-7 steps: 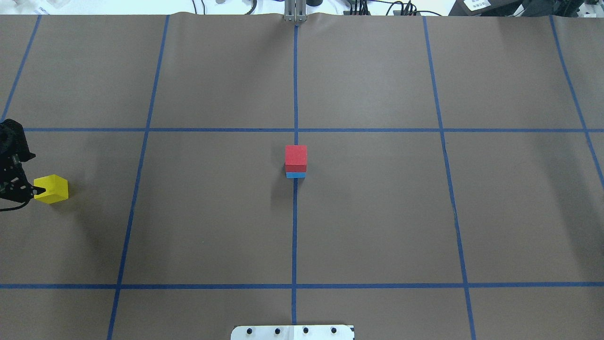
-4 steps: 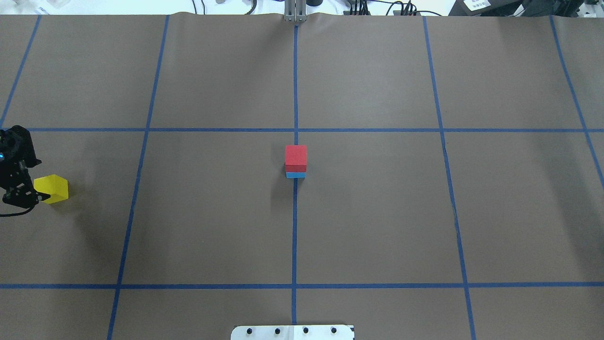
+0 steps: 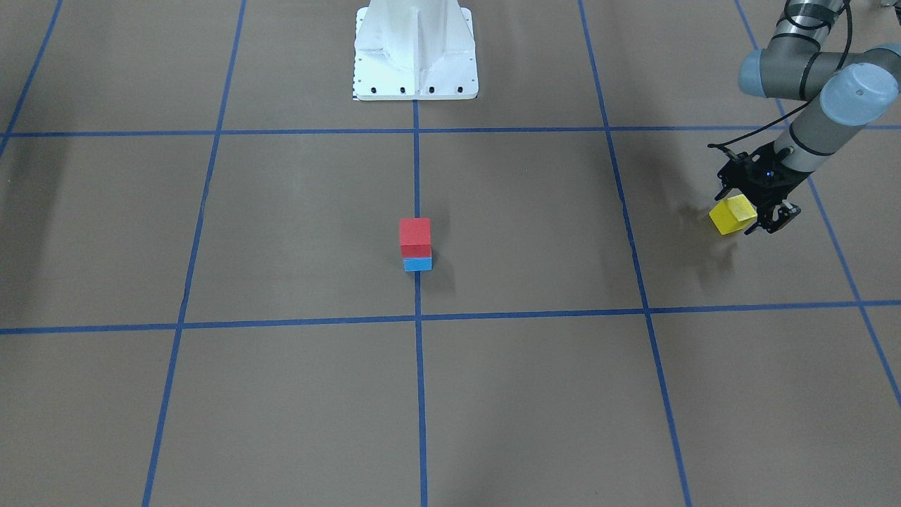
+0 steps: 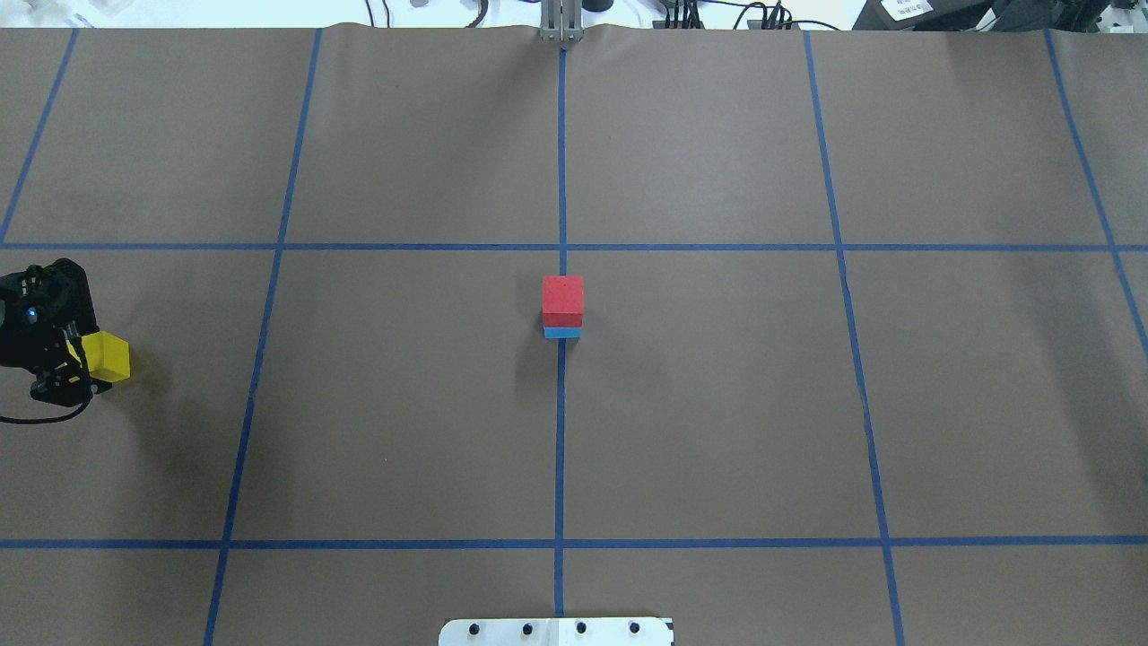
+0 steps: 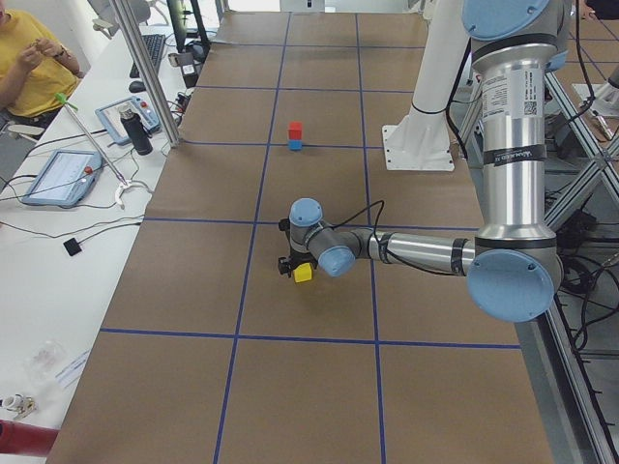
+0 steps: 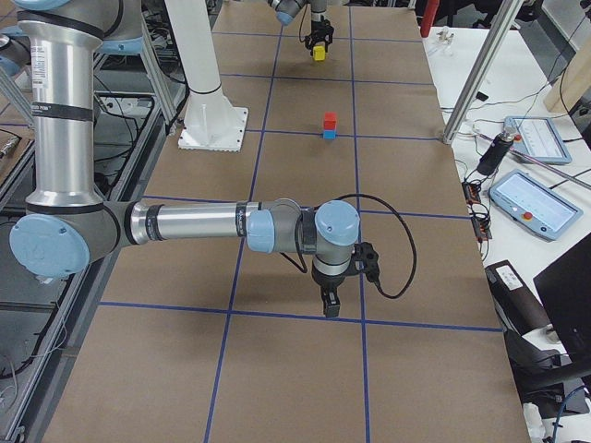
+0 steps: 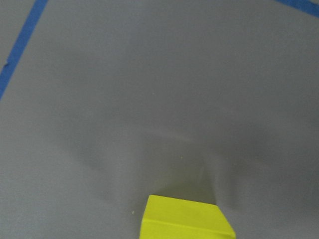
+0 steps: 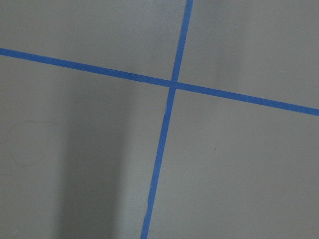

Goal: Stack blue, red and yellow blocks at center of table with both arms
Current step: 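Lower the left gripper onto the yellow block and close it, then carry the yellow block with the left gripper over the red block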

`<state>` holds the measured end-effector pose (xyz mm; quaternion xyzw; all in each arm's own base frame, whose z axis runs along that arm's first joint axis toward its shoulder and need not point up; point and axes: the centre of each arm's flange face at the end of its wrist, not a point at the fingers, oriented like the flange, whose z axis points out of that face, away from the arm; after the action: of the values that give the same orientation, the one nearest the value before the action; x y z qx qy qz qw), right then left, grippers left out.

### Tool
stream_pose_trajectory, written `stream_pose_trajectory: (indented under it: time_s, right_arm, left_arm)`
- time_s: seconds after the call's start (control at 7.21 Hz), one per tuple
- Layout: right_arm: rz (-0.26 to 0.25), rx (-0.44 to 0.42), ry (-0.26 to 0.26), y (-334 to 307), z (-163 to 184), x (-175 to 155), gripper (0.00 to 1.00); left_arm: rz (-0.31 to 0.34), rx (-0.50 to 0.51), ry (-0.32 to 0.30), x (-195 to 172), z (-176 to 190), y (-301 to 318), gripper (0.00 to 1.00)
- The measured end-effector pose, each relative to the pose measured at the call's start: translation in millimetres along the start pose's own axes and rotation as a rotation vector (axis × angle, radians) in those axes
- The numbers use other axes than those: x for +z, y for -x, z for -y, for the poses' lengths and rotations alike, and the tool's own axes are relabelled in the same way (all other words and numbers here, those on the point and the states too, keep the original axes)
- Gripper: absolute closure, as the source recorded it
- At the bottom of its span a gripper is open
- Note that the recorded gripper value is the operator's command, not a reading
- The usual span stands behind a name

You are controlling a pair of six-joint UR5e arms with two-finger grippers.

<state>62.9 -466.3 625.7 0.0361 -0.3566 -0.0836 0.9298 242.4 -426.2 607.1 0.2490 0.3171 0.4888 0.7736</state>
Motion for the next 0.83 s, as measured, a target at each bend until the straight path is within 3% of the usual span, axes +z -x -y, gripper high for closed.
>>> stream_pose_trajectory:
  time_s: [0.28, 0.42, 0.83]
  right_arm:
    - [0.001, -0.001, -0.002, 1, 0, -1, 0.00]
    - [0.002, -0.001, -0.002, 1, 0, -1, 0.00]
    - [0.004, -0.001, -0.004, 2, 1, -2, 0.00]
  left_arm:
    - [-0.006, -0.011, -0.014, -3, 8, -2, 1.00]
    - [-0.009, -0.074, -0.033, -11, 19, -5, 1.00]
    - [-0.050, -0.475, -0.136, -39, 86, -9, 1.00]
